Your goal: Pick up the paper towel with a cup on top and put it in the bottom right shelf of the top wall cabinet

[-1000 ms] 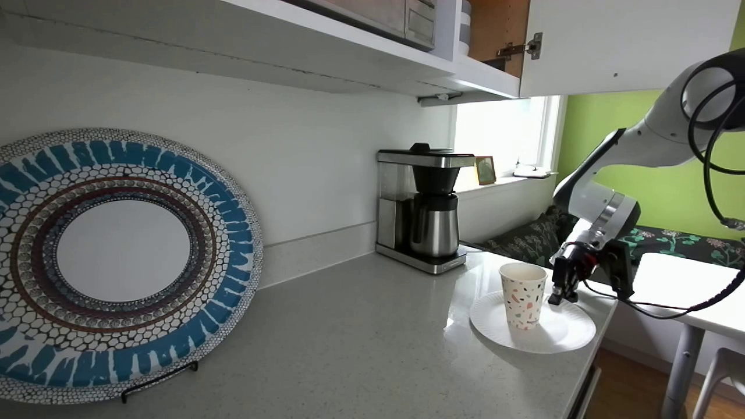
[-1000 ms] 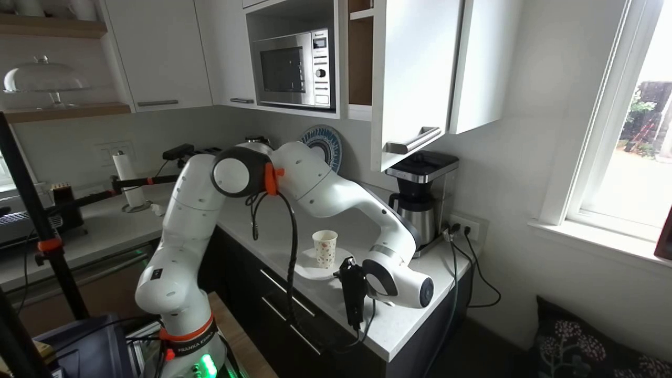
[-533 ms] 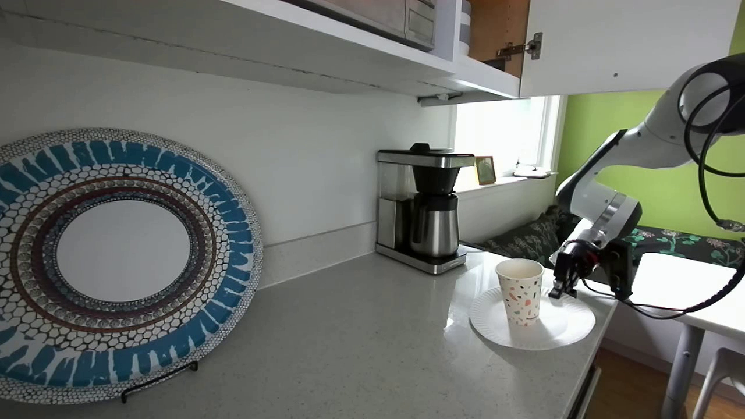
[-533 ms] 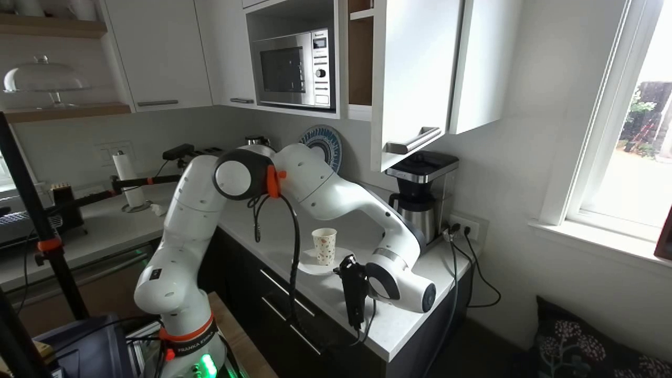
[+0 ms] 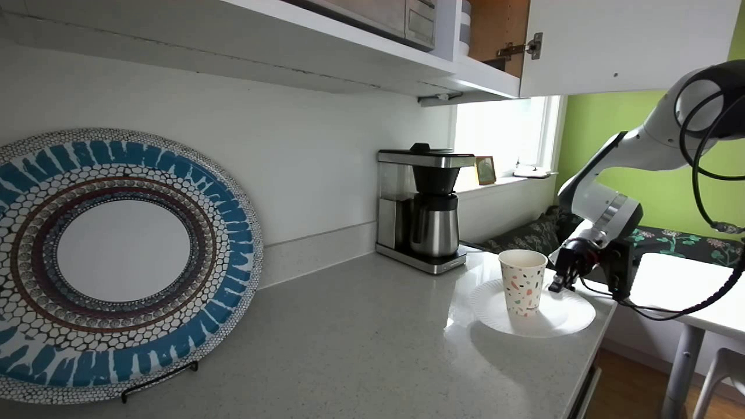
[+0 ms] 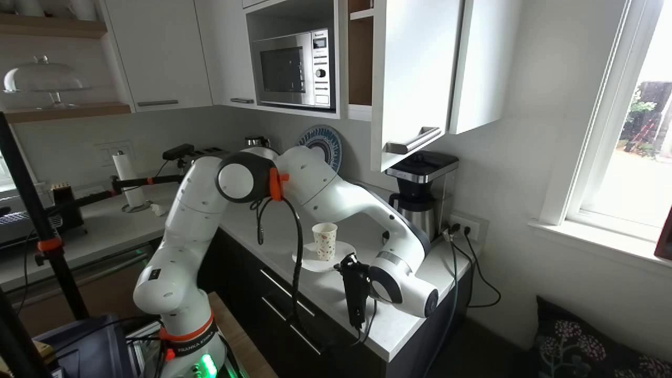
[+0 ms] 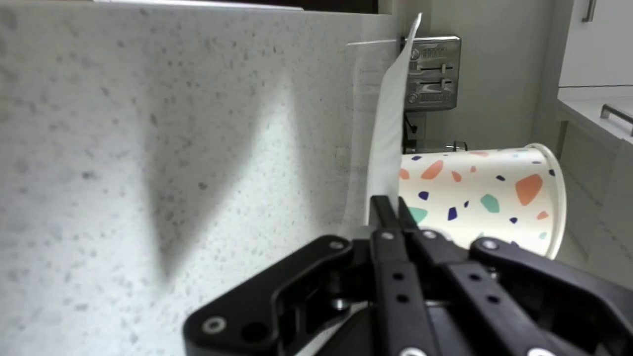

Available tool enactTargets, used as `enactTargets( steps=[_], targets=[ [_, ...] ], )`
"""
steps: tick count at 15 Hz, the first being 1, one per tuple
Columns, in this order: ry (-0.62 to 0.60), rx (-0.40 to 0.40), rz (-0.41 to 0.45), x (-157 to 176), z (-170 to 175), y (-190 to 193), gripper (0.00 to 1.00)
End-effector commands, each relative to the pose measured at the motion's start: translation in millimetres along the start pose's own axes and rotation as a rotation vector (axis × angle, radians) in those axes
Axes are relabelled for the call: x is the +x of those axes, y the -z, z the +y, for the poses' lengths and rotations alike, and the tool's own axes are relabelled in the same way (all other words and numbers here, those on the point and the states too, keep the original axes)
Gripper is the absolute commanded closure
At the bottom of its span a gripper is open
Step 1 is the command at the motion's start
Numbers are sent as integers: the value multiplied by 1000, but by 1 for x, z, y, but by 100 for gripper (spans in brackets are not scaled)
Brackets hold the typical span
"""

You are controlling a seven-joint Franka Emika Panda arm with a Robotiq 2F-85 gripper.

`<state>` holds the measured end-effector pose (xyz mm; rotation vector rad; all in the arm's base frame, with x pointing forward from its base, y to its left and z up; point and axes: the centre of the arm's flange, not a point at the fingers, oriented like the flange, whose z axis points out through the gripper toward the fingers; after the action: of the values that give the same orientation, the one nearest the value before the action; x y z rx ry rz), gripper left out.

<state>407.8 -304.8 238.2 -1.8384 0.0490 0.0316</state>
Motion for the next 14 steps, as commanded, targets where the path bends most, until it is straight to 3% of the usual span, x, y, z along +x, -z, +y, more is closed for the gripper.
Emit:
enactTargets(
  steps=[1, 5, 14],
  targets=[
    [46, 66, 23, -3, -1, 12, 100],
    [73, 100, 56, -17, -14, 27, 100],
    [67, 90, 164, -52, -51, 59, 100]
  ],
)
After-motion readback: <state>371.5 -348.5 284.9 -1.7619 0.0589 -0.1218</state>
